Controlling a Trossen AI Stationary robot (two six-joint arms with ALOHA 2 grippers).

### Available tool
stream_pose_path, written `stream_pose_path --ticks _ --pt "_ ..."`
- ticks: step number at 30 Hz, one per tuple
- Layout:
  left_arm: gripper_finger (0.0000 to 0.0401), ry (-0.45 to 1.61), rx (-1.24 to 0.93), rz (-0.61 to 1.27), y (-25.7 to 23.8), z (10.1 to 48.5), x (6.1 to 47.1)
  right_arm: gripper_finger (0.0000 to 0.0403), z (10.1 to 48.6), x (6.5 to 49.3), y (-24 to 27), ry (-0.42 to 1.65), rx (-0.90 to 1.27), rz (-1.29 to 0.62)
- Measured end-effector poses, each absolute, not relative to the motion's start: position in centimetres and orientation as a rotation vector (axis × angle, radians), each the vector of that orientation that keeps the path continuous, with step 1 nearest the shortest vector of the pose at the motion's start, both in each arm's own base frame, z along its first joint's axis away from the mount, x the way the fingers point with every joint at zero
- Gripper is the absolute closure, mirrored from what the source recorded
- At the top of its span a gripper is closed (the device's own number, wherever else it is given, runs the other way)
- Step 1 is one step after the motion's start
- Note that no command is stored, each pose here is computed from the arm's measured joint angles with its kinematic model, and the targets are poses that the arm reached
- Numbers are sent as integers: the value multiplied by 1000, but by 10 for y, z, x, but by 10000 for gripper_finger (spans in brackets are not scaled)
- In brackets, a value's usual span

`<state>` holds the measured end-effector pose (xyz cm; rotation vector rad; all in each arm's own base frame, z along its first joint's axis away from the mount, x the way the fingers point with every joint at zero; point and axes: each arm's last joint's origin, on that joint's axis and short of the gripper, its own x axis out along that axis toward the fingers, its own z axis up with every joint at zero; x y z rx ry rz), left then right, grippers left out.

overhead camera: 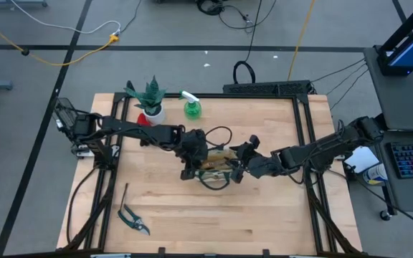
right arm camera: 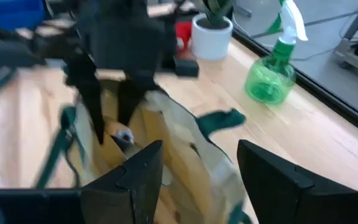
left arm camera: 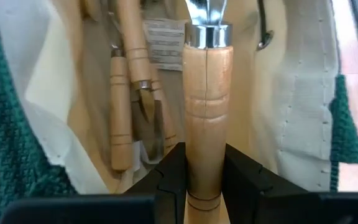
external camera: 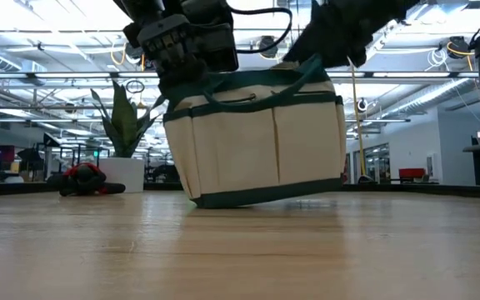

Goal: Pick & Place Garden tools in Gardening bag
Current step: Put the light brown trowel into the gardening bag

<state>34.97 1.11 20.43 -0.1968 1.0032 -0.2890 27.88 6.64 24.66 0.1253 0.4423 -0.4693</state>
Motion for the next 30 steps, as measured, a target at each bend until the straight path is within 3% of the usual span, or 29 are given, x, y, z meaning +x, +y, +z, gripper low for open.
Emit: stream_pose_path --ticks 12,20,30 --pt "324 992 -220 -241 20 204 351 206 242 278 57 536 19 -435" --pt "324 951 -89 -336 19 205 352 206 240 279 60 592 -10 -259" --pt "280 896 -42 -333 20 208 356 206 239 279 61 611 -58 -204"
